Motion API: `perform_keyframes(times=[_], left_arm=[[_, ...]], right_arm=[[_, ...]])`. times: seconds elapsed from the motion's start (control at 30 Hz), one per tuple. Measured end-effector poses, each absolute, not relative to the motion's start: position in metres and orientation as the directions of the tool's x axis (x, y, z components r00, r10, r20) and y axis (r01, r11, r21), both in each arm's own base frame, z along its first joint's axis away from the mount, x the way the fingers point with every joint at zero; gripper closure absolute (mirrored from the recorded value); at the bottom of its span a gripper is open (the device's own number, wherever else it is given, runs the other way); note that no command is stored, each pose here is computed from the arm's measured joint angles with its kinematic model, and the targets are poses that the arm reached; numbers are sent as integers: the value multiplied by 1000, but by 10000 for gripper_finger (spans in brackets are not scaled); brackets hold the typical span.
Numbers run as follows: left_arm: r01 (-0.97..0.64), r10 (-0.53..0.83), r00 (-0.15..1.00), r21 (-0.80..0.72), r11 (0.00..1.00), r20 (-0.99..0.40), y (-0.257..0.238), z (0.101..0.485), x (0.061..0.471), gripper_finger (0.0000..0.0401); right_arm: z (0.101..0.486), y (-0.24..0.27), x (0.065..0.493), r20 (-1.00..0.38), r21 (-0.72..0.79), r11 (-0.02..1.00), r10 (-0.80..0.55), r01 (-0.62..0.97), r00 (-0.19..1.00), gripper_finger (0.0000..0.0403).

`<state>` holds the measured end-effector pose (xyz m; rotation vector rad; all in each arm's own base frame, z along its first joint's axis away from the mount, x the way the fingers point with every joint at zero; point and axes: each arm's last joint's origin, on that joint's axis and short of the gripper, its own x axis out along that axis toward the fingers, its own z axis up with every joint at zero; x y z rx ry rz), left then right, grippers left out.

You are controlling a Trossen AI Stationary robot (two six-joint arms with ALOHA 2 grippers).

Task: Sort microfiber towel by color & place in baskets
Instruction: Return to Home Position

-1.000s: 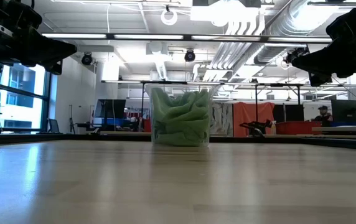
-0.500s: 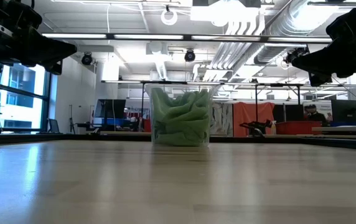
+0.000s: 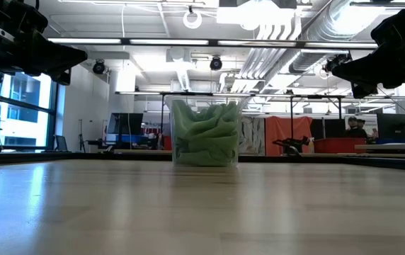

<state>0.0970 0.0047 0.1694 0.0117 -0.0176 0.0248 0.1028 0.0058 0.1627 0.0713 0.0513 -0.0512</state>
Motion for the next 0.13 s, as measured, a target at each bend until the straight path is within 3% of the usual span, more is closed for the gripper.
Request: perform_keyframes(times=[0.13], left_arm=[[-25,24,1000,12,1000,18,5,169,97,401]], right_arm=[[163,6,103,-53,70,996,-49,53,997,402]])
